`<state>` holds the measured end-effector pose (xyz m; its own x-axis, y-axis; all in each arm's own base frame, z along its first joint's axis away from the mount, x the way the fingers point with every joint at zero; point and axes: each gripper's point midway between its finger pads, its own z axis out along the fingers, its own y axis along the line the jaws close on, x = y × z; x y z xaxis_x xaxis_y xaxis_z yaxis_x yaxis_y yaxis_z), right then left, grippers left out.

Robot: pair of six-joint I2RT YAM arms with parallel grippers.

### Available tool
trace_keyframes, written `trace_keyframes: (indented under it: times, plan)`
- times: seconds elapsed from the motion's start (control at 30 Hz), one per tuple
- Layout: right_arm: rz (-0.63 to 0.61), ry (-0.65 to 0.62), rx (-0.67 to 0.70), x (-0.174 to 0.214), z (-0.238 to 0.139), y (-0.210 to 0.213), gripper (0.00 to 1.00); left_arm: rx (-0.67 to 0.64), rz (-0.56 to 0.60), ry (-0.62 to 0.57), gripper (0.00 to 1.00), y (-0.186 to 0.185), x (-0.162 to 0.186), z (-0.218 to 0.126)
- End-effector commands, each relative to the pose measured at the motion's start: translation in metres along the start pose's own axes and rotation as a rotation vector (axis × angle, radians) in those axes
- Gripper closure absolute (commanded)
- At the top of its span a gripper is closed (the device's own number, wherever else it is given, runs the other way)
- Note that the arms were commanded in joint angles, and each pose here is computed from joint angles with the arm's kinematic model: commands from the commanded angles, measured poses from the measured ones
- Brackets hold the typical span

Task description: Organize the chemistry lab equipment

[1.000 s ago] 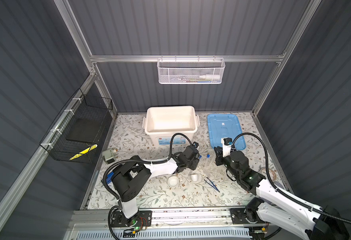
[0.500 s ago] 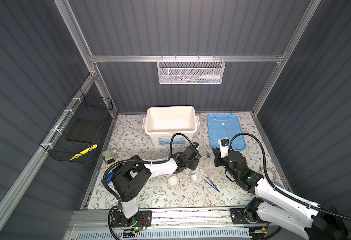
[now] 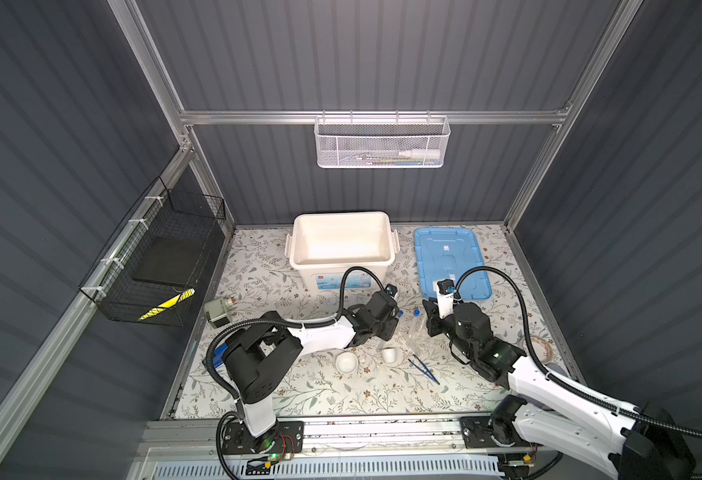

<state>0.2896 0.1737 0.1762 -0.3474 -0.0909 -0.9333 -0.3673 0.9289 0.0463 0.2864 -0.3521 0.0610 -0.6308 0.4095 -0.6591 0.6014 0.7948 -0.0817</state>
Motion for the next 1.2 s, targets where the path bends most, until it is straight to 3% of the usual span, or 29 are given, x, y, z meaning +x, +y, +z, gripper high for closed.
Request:
trace_keyframes:
  times: [0.0,0.67,0.77,1.0,1.17]
  plan:
    - [0.012,0.010,-0.020,0.004,0.001,0.004,0.79,0.014,0.003,0.056,0.42,-0.002,0.020,0.008]
    - [0.047,0.016,-0.017,0.006,-0.001,0.003,0.74,0.032,0.006,0.078,0.45,-0.006,0.026,0.013]
    - [0.057,0.003,-0.006,0.003,-0.004,0.000,0.64,0.031,0.012,0.085,0.48,-0.007,0.027,0.014]
    - [0.073,-0.019,-0.002,-0.004,-0.013,-0.003,0.59,0.034,0.021,0.102,0.53,-0.009,0.030,0.017]
    - [0.091,-0.036,0.009,-0.008,-0.019,-0.008,0.43,0.030,0.026,0.113,0.54,-0.009,0.031,0.019]
